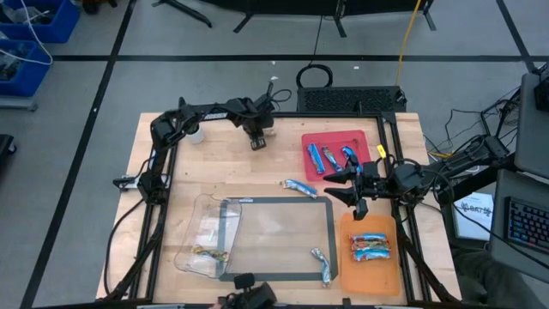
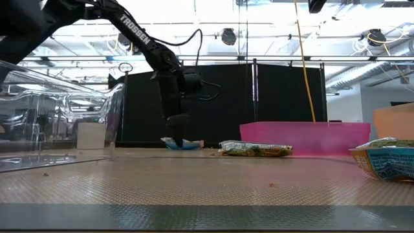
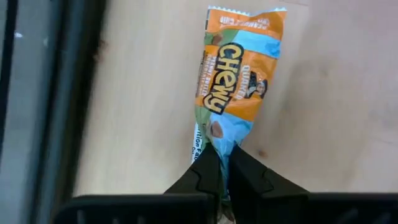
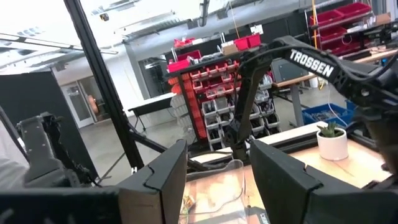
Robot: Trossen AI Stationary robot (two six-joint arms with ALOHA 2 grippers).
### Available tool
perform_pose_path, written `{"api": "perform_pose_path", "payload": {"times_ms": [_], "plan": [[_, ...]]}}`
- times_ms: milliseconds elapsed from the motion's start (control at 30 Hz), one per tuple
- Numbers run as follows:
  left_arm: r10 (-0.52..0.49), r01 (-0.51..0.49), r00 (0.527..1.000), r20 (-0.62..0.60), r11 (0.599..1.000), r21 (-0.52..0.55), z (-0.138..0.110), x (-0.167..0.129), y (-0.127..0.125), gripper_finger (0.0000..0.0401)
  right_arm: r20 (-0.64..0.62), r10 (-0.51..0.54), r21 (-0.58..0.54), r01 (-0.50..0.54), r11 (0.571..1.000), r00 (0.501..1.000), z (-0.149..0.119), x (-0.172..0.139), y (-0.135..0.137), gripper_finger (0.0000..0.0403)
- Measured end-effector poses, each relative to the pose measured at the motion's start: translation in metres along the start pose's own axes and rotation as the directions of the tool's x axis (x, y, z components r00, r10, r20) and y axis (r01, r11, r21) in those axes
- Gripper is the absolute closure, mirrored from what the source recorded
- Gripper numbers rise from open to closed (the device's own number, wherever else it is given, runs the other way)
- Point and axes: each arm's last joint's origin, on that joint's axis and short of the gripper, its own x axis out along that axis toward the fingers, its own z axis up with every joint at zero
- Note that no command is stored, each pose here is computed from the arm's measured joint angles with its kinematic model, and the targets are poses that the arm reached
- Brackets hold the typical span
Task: Pick and place Granola Bars by type
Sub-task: Put the yellow granola bar into the transparent bin
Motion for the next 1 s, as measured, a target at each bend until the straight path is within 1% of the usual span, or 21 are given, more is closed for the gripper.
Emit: {"api": "perform_pose_path", "payload": {"times_ms": [100,233,400,567,667,833,1000], "plan": [[0.052,-0.051,0.999,-0.013,0.997,0.054,0.003,-0.006,-0.009,0.0384,0.010,0.003,-0.018,-0.002,1.000,1.000,0.001,0.000,0.000,0.0236],[0.106,-0.109,0.994,0.032,0.987,0.117,0.010,-0.025,-0.019,0.0390,0.007,0.002,-0.022,-0.002,1.000,1.000,0.001,0.000,0.000,0.0236],[0.190,-0.201,0.979,0.075,0.963,0.178,0.015,-0.048,-0.029,0.0392,0.007,0.002,-0.046,-0.002,0.999,1.000,0.001,0.000,0.000,0.0236],[0.250,-0.273,0.959,0.135,0.942,0.196,0.016,-0.082,-0.036,0.0391,0.010,0.003,-0.047,-0.003,0.999,1.000,0.001,0.000,0.000,0.0236],[0.281,-0.313,0.944,0.173,0.929,0.197,0.013,-0.111,-0.042,0.0392,0.004,0.002,-0.049,-0.001,0.999,1.000,0.001,0.000,0.000,0.0236],[0.268,-0.331,0.921,0.282,0.920,0.208,0.000,-0.170,-0.060,0.0392,0.001,0.001,-0.069,-0.001,0.998,1.000,0.000,0.000,0.000,0.0236],[0.258,-0.343,0.899,0.353,0.917,0.205,-0.022,-0.218,-0.076,0.0392,0.008,0.002,-0.104,-0.001,0.995,1.000,0.001,0.000,0.000,0.0236]]}}
